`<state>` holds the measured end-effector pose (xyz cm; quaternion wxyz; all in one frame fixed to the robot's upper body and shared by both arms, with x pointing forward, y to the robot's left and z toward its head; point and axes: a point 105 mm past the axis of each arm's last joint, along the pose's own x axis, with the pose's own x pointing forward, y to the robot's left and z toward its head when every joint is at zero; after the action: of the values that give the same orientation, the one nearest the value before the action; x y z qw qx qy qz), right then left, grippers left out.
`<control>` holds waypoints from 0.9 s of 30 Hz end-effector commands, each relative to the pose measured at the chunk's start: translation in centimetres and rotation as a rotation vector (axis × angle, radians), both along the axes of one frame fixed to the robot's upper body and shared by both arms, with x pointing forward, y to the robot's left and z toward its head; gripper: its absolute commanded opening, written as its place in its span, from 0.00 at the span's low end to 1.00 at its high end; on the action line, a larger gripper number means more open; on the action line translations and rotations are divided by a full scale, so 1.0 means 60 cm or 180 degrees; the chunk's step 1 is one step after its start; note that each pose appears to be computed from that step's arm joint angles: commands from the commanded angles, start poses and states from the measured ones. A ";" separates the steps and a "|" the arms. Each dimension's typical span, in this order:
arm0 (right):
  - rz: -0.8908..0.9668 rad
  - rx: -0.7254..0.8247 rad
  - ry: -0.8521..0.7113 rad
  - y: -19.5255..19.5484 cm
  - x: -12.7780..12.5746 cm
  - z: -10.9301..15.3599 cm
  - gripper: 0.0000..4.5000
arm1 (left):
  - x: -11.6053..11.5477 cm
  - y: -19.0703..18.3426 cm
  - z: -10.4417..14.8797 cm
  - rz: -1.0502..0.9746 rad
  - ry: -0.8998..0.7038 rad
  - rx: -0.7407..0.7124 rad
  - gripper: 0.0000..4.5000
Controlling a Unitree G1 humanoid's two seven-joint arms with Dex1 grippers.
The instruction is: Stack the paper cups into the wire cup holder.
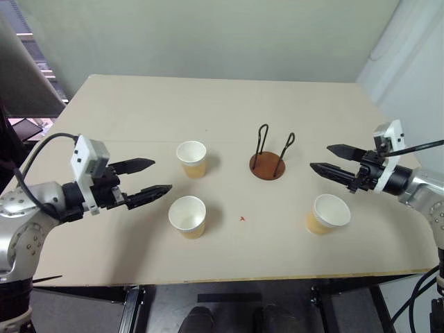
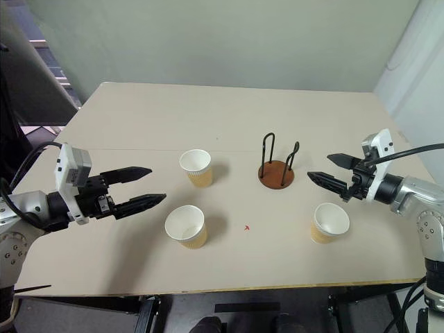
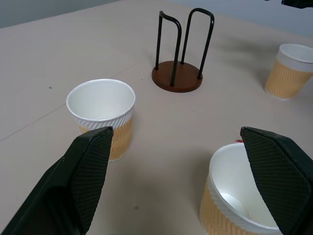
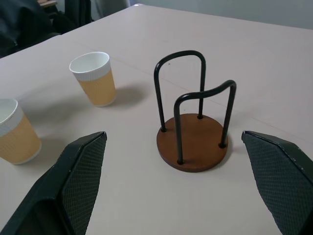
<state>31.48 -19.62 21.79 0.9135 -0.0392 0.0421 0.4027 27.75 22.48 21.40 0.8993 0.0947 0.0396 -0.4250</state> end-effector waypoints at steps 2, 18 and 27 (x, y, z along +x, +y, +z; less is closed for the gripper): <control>0.0032 -0.0051 -0.0147 -0.001 -0.002 0.022 1.00 | -0.007 -0.002 0.021 -0.0026 -0.0163 0.0028 0.99; 0.0210 0.0138 -0.0132 0.025 -0.007 0.030 1.00 | -0.007 0.004 0.030 -0.0043 -0.0185 0.0102 0.99; 0.0046 0.0013 0.0084 0.059 0.025 -0.005 1.00 | -0.003 -0.013 0.035 -0.0172 -0.0223 0.0105 0.99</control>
<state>32.71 -15.98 20.57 0.9045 -0.0179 0.0685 0.4205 27.74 22.23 22.48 0.8914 0.1150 0.0340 -0.4371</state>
